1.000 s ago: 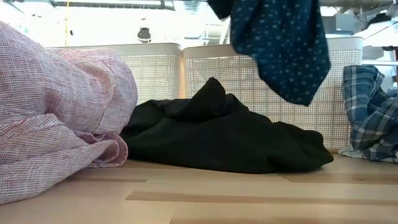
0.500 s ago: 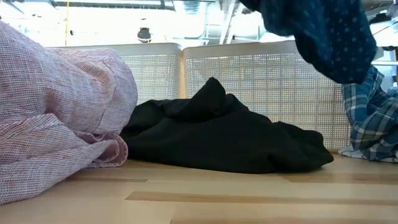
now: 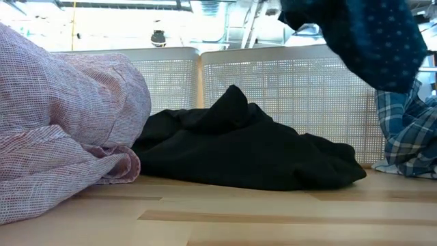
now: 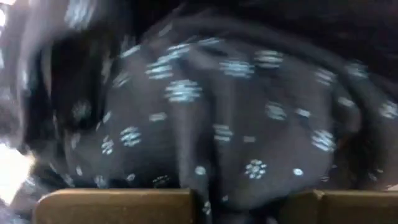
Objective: Sort clothes
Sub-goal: Put the blue long sleeve into the left white laundry bin
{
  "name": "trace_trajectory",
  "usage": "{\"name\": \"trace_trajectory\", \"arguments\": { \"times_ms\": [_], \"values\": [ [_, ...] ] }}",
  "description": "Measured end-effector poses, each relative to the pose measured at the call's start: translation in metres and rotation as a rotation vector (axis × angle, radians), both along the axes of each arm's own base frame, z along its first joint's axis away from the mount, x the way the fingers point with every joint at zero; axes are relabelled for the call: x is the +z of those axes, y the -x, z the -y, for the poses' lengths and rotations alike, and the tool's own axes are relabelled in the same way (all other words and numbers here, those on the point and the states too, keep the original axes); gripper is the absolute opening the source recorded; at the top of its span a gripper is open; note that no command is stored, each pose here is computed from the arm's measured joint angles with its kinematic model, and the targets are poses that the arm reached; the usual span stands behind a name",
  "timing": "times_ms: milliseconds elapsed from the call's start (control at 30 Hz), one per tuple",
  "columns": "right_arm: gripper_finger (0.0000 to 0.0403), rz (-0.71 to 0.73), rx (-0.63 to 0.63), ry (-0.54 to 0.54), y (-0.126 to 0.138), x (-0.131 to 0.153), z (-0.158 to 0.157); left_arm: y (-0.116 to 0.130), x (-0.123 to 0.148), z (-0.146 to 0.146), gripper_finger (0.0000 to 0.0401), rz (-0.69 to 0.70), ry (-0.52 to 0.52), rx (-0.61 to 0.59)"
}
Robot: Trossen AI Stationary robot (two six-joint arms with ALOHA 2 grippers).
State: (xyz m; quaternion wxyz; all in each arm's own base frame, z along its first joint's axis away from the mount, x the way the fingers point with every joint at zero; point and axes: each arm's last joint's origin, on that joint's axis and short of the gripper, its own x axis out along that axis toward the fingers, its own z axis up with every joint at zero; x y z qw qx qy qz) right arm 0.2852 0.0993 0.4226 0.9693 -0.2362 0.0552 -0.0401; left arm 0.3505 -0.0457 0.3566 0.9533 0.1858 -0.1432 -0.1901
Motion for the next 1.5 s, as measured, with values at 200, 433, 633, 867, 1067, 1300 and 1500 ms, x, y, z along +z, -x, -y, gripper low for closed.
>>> {"name": "trace_trajectory", "arguments": {
  "times_ms": [200, 433, 633, 867, 1067, 1300, 1500],
  "values": [
    [0.0099, -0.033, -0.075, -0.002, 0.018, 0.004, 0.001, 0.024, 0.023, -0.005, 0.0036, 0.032, -0.060, 0.104],
    [0.0175, -0.034, -0.147, -0.017, 0.038, 0.010, -0.001, 0.070, 0.065, -0.014, 0.0036, 0.151, -0.118, 0.279],
    [0.0217, -0.036, -0.217, 0.001, 0.045, 0.011, -0.004, 0.110, 0.093, -0.025, 0.0036, 0.245, -0.176, 0.543],
    [0.0220, -0.078, -0.229, -0.038, 0.047, 0.005, -0.006, 0.142, 0.111, -0.041, 0.0036, 0.284, -0.239, 0.854],
    [0.0219, -0.137, -0.254, -0.092, 0.050, -0.004, -0.005, 0.153, 0.116, -0.059, 0.0036, 0.270, -0.269, 1.083],
    [0.0219, -0.155, -0.266, -0.141, 0.051, -0.008, -0.005, 0.160, 0.121, -0.079, 0.0036, 0.264, -0.316, 1.322],
    [0.0219, -0.100, -0.287, -0.146, 0.045, -0.002, 0.002, 0.165, 0.122, -0.093, 0.0036, 0.244, -0.323, 1.436]
  ]
}}
